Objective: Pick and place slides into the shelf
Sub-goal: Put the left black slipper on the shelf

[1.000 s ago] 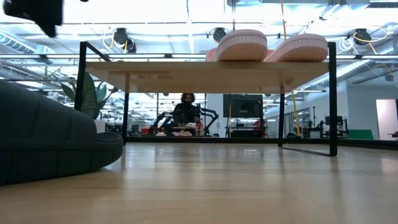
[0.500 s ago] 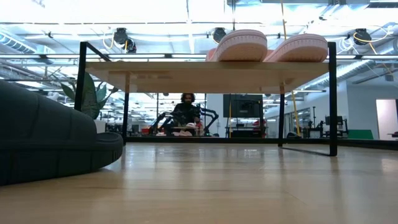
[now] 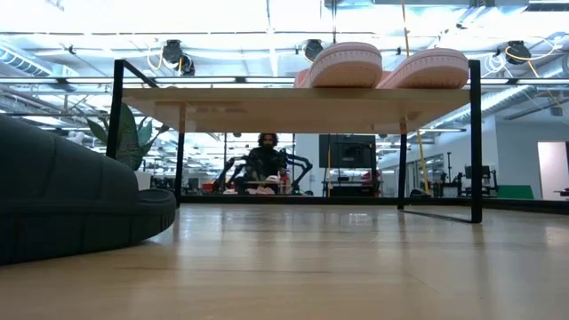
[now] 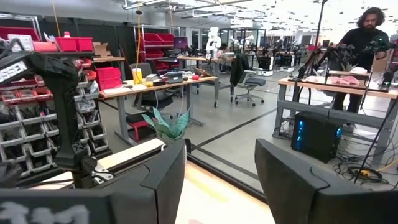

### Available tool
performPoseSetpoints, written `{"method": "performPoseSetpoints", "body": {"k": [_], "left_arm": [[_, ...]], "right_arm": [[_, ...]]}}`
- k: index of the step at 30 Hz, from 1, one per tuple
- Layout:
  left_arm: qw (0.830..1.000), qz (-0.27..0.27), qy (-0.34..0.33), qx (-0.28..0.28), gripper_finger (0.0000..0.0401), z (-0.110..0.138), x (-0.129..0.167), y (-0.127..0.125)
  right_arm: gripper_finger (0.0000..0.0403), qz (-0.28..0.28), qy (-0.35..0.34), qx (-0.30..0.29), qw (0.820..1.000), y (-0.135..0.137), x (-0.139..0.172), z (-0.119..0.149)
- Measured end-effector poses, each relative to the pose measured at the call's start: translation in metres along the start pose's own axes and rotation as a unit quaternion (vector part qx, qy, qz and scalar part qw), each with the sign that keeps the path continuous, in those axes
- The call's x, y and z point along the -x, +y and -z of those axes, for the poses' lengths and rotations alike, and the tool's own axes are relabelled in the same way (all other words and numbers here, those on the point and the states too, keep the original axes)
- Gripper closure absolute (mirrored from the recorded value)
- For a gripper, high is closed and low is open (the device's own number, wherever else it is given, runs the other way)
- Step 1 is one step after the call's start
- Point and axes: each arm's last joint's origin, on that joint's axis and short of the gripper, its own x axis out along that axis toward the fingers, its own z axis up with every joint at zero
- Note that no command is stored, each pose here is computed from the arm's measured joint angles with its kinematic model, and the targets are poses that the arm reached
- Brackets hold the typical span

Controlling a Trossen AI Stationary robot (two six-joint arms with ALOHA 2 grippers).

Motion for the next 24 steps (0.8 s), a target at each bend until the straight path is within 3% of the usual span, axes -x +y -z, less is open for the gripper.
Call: {"method": "performPoseSetpoints", "body": {"k": [15,24], "left_arm": [[0.988,-0.078,-0.019,-0.134,0.0279,0.005,-0.040,-0.016],[0.972,-0.160,-0.028,-0.168,0.0279,0.006,-0.065,-0.017]], "right_arm": [[0.0220,-0.001,-0.001,-0.002,1.000,0.000,0.000,0.000],[0.0220,-0.001,-0.001,-0.002,1.000,0.000,0.000,0.000]]}}
